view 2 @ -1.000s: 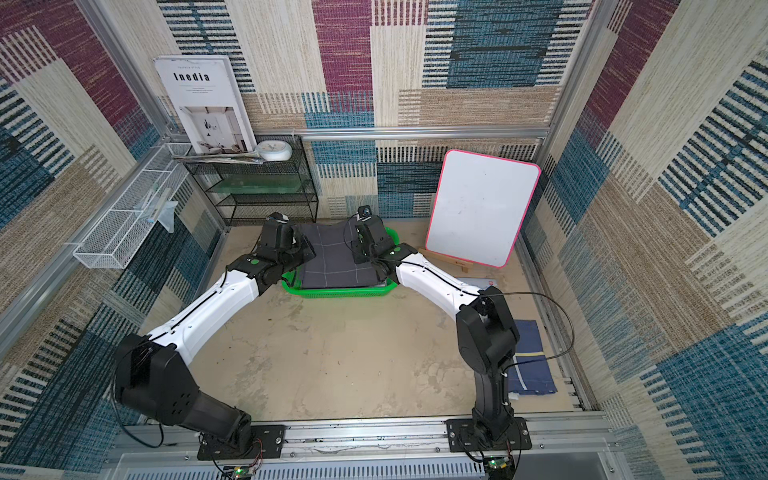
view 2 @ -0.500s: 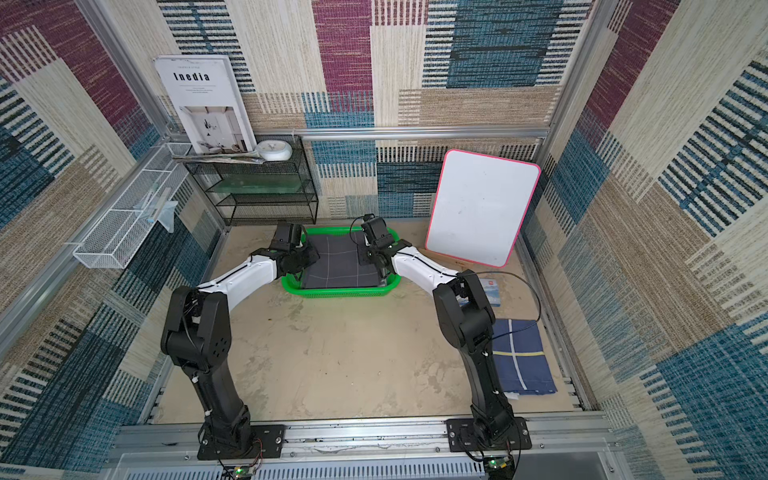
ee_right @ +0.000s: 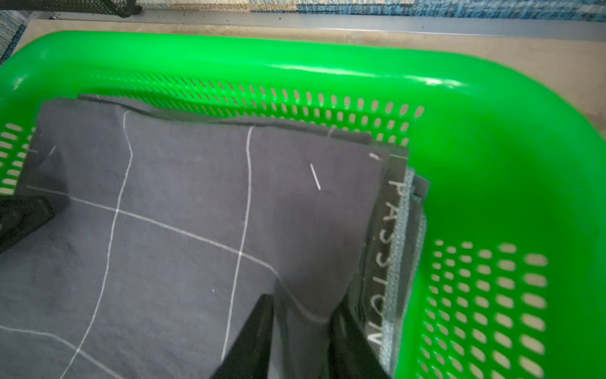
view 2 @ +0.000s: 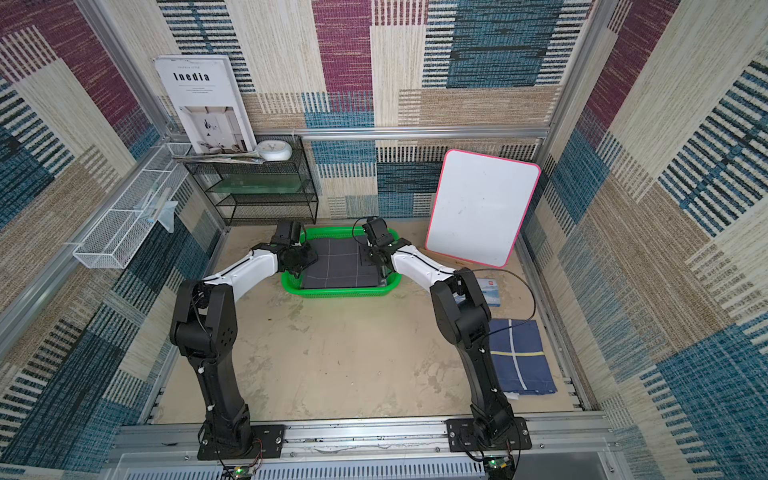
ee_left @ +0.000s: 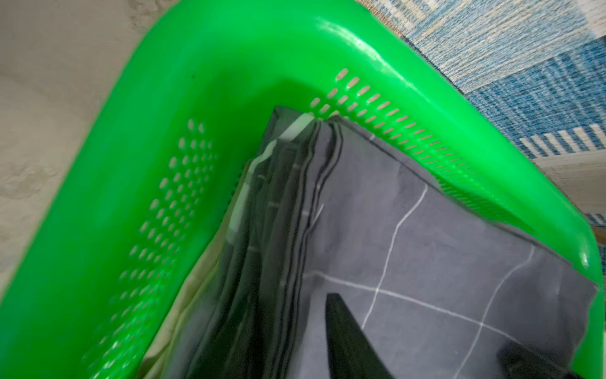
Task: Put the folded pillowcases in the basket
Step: Place the pillowcase in the basket.
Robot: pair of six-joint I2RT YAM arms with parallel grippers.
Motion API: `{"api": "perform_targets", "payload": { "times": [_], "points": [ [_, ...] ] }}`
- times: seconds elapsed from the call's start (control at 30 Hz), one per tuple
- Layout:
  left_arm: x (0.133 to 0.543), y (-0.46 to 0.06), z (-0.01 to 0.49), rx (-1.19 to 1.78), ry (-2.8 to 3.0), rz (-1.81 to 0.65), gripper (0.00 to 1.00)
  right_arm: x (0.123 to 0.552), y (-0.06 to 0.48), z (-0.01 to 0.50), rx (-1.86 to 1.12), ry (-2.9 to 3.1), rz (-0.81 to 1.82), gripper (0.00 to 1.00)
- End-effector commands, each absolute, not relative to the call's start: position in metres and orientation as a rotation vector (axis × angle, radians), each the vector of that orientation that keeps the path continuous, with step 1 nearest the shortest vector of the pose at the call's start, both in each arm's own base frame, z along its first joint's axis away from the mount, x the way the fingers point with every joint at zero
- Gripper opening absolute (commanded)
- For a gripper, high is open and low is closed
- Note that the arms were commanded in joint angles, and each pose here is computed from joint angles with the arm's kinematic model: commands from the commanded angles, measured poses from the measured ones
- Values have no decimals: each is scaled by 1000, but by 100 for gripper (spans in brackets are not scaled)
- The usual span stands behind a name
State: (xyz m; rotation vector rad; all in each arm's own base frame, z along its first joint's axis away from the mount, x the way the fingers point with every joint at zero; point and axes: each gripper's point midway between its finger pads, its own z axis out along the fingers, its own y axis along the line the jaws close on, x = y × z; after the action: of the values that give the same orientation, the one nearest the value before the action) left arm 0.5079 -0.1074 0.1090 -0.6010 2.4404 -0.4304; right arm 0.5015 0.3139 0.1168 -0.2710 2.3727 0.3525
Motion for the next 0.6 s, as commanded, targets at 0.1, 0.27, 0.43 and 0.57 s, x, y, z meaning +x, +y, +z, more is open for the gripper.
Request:
{"api": "perform_targets", "payload": {
  "times": [0.1, 0.27, 0.43, 0.57],
  "points": [
    [488, -102, 155, -509, 2381, -384, 63, 489, 312, 164, -296, 2282, 404, 53],
    [489, -131, 167, -402, 2380, -513, 66, 476, 339, 182, -392, 2222, 556, 54],
    [492, -157, 145, -369, 2442, -541, 66, 477, 364, 158, -456, 2274, 579, 54],
    [499, -156, 112, -397, 2514, -505, 66, 484, 364, 125, -445, 2341, 543, 55]
  ]
}}
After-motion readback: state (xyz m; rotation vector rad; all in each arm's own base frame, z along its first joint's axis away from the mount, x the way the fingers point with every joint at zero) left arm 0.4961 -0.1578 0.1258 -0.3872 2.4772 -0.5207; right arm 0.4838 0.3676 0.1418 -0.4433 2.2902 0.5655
